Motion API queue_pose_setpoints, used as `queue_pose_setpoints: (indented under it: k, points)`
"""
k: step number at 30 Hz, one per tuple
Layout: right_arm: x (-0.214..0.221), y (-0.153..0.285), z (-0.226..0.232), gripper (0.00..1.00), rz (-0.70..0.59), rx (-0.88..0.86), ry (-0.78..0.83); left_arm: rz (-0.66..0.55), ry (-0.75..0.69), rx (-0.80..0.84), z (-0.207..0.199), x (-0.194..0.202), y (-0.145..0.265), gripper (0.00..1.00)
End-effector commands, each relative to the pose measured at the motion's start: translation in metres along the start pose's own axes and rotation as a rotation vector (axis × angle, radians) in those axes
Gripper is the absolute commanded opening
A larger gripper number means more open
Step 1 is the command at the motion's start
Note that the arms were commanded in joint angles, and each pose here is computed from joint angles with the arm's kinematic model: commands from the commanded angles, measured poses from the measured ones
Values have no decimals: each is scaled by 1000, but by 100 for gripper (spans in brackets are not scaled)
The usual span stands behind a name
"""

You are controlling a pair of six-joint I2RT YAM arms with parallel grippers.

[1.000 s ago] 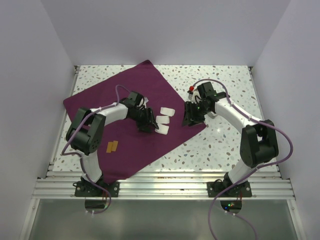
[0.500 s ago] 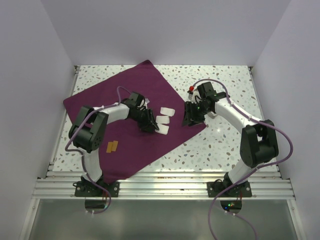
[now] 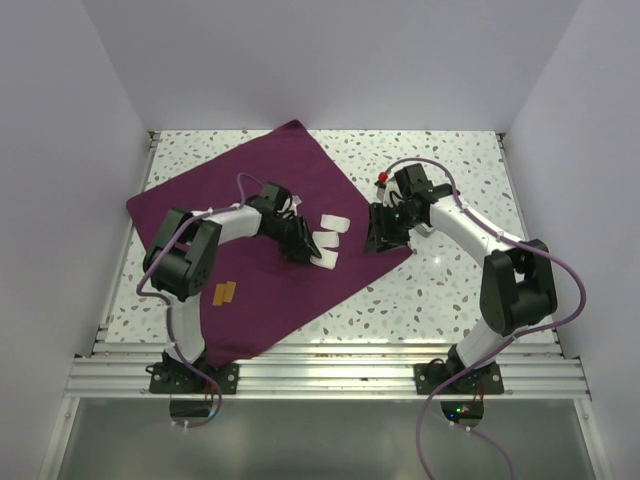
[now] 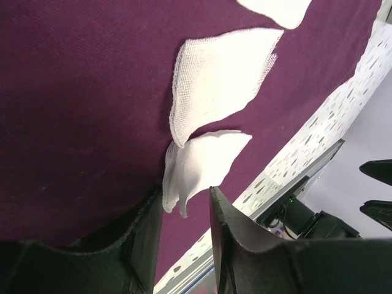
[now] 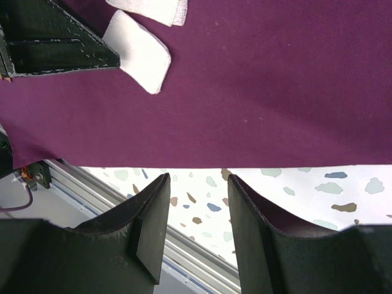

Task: Prepare the surgical pack

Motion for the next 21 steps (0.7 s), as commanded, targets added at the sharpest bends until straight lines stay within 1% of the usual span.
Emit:
queue_pose_setpoints:
  k: [1,3,5,8,9,11,12,14,15,16,17,18,19,20,21]
  points:
    - [-4,3,8,46,-13,-30,29,-47,-14,34,-10,-19,1,40]
    - [-5,3,8,46,-16,-31,27,-46,-13,31,-9,-19,0,39]
    - [-5,3,8,46,-14,-32,28,-43,-20,28,-9,-20,0,35]
    - [-4,2,9,46,-11,-38,31,-33,-45,22,-8,-20,0,15]
    - [-3,1,10,46,-3,-51,32,-32,-58,23,-9,-20,1,0]
    - [-1,2,15,47,13,-84,47,-26,-130,33,-11,-17,6,0]
    - [2,3,23,48,38,-139,53,-40,-169,40,-17,-16,15,0]
    - [4,6,34,52,54,-213,72,-26,-248,53,-16,-4,24,0]
    - [6,8,41,58,60,-249,68,-48,-291,72,-25,-1,36,0]
    - [9,8,52,62,72,-307,86,-32,-301,77,-21,10,40,0]
    - [11,9,58,64,75,-330,96,-55,-346,98,-29,14,52,0]
    - [13,10,63,67,76,-352,112,-40,-350,105,-26,25,54,0]
    - [20,11,75,69,91,-413,151,-32,-369,137,-31,31,59,0]
    - [23,11,81,70,98,-448,166,-52,-397,165,-40,36,71,0]
    - [25,12,87,70,89,-488,182,-39,-406,178,-41,47,72,0]
Point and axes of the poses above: each gripper's point midway between its finger pads, its own y axis back along the fingers, its own z axis along the line the jaws close on, x = y × z, the point moved 2 cm from there along y, back along the fingers, and after that the axes turned 10 degrees about -y, right-handed, at the moved point
